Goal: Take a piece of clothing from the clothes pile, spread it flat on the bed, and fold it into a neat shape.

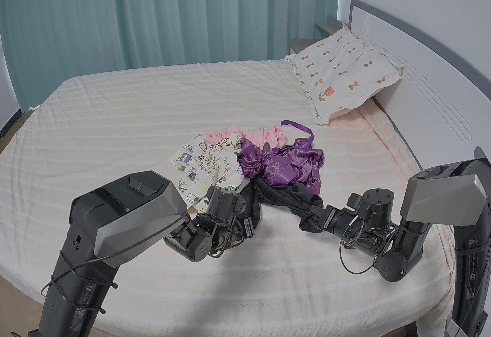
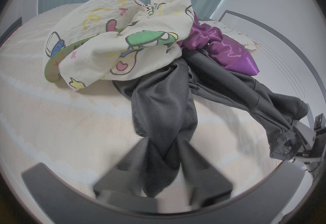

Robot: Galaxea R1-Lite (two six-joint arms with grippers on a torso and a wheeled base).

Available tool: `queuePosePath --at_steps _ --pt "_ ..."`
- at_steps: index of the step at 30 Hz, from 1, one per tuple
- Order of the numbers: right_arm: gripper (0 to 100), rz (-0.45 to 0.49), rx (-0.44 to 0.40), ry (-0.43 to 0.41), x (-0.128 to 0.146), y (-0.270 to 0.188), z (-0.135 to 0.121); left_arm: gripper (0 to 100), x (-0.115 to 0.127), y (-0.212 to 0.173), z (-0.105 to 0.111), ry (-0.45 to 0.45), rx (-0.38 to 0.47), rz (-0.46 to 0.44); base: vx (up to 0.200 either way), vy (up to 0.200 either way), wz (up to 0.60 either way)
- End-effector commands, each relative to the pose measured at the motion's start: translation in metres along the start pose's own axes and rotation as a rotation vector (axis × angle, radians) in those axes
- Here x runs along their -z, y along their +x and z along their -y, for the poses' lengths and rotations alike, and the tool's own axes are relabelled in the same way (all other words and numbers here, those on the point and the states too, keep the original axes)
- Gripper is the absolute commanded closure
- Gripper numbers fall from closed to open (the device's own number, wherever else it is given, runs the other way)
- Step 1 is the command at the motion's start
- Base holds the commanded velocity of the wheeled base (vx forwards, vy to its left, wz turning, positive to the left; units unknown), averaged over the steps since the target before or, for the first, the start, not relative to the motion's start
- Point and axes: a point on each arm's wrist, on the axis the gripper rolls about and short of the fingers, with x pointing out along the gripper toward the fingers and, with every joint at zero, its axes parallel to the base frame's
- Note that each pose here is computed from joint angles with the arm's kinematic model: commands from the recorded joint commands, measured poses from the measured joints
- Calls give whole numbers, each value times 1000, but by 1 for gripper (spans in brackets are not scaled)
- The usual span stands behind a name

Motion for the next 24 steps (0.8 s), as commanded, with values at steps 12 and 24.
queuePosePath --at_steps 12,24 --pt "100 67 -44 13 -11 -10 -6 100 -27 -57 9 -171 13 62 0 0 0" --pt "100 242 -196 28 -73 -78 -58 100 -71 -221 20 -288 205 245 0 0 0"
